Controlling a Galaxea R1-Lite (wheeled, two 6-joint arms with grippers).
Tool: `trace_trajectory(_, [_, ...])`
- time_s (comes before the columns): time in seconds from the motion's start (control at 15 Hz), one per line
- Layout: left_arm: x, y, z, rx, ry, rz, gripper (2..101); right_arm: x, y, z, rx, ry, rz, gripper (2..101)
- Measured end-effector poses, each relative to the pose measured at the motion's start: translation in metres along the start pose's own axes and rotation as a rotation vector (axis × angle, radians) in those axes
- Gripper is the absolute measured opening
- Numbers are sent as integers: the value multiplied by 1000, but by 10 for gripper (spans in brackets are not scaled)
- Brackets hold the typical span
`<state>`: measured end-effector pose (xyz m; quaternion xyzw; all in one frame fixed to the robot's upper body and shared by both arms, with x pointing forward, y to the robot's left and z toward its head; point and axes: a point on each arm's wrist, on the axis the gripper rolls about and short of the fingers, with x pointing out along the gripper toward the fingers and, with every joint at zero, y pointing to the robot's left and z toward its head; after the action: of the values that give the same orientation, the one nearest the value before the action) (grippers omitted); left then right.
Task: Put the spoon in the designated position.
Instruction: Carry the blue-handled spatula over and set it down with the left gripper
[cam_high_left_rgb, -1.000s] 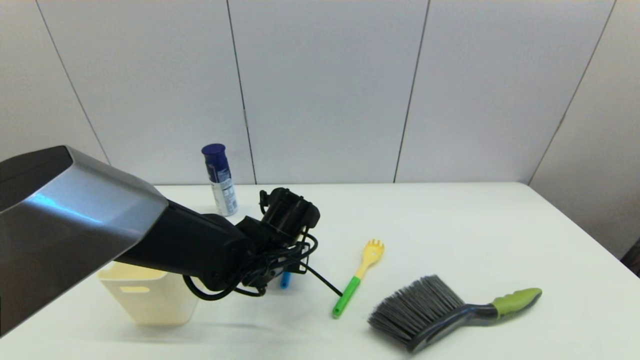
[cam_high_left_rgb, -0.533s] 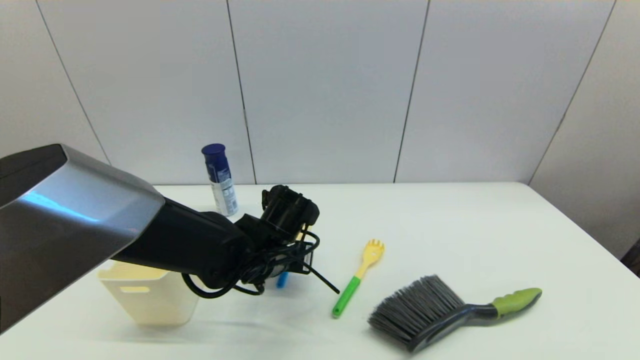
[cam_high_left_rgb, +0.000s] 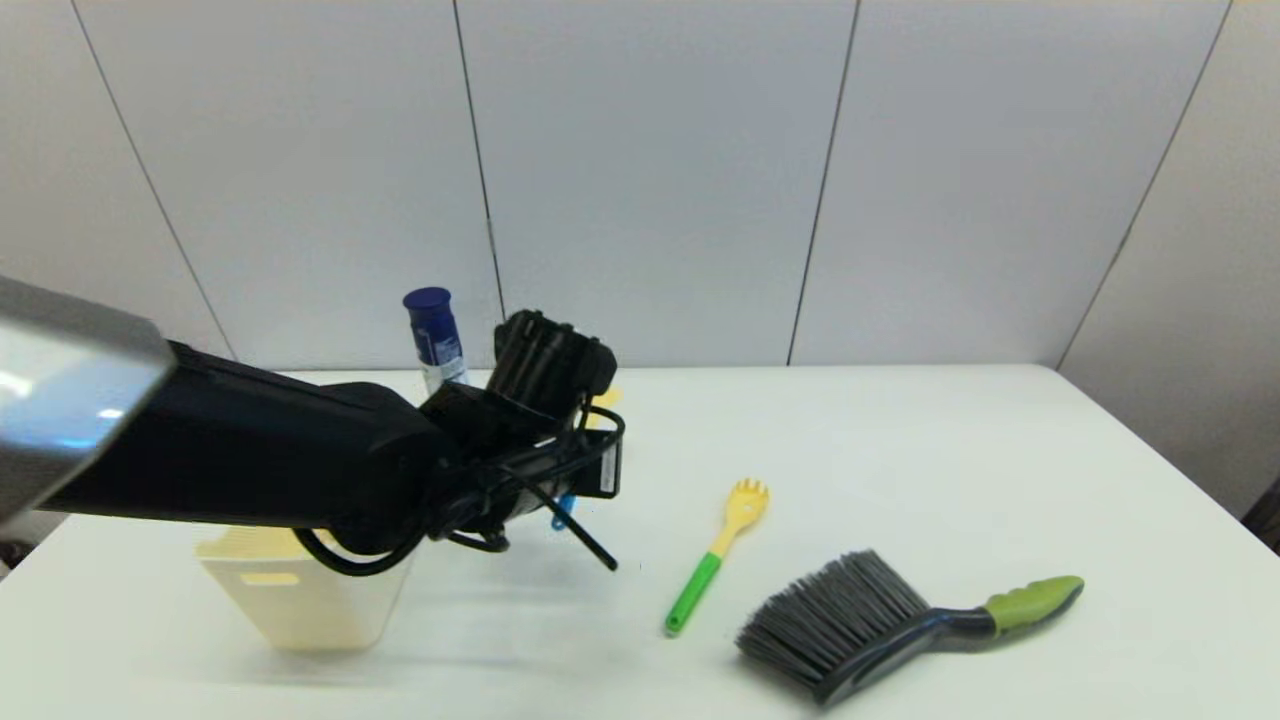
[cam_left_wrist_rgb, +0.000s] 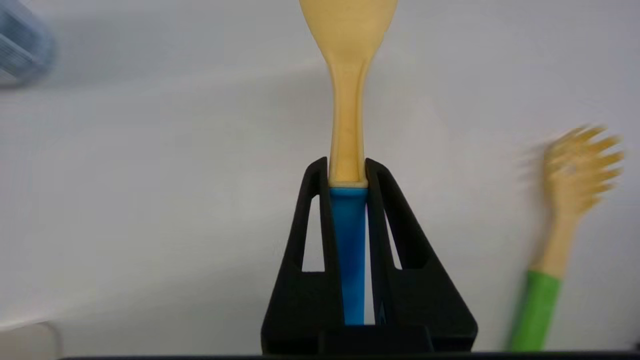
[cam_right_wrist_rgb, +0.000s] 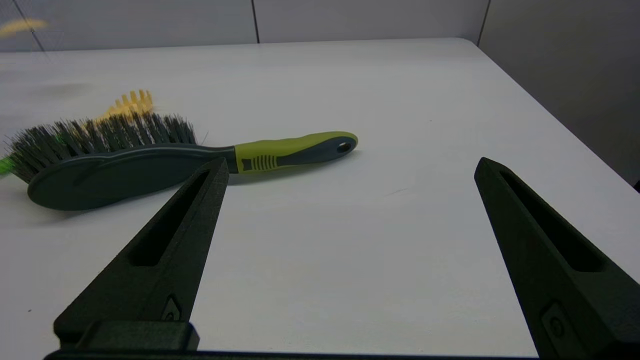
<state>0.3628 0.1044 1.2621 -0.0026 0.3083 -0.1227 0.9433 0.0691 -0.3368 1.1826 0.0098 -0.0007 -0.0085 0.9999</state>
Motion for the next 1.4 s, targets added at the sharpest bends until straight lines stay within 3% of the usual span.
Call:
trace_trajectory(0.2, [-41,14,35,-78,-172,69,126,0,0,0,0,0,0,973])
trace_trajectory(0.4, [-88,49,68,-127,-268,146,126,0,0,0,0,0,0,973])
trace_trajectory(0.8, [-174,153,80,-106,-183,424,126,0,0,0,0,0,0,973])
trace_trajectory(1.07, [-195,195,69,-53,-92,374,125,0,0,0,0,0,0,973])
trace_trajectory(1.4, [-165,226,43,-37,18,208,126,0,0,0,0,0,0,973])
